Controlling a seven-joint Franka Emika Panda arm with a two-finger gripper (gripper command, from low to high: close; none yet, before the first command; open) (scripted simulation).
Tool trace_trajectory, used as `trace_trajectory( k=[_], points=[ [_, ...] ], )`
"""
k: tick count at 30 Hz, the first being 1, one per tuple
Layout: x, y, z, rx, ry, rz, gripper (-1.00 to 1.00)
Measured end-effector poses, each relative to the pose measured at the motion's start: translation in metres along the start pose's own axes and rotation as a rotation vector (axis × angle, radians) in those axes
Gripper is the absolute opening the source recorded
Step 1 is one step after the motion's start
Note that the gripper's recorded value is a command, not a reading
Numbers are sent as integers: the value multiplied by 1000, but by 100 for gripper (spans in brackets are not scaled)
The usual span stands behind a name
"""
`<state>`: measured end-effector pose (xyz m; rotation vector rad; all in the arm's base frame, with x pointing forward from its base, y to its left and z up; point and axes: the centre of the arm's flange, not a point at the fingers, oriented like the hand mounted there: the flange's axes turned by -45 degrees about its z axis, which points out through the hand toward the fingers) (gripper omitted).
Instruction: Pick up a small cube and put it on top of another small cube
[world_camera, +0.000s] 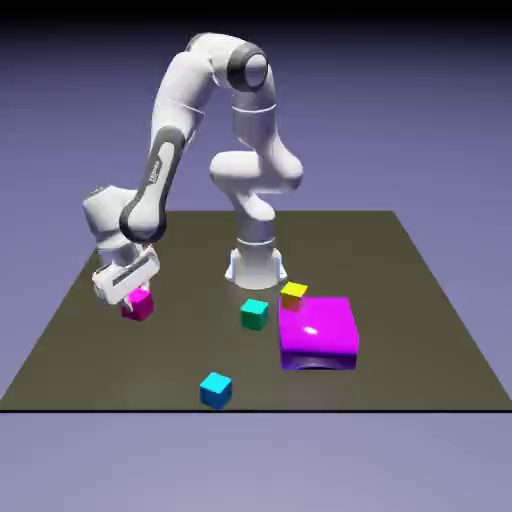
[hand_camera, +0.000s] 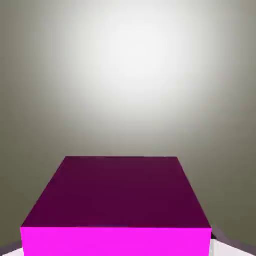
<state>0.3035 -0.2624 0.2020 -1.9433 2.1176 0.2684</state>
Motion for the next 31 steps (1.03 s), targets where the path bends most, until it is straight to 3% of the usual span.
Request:
trace_trajectory(
  k=[8,17,20,28,29,31],
  points=[
    [-141,-12,20,-193,-53,-887,-100],
    [-257,34,34,-511,-35,-1849,-100],
    [-279,55,37,-656,-17,-2124,-100],
    [-253,66,94,-660,-14,-2123,-100],
    [-250,68,99,-657,-16,-2124,100],
    [-250,68,99,-657,-16,-2125,100]
  ],
)
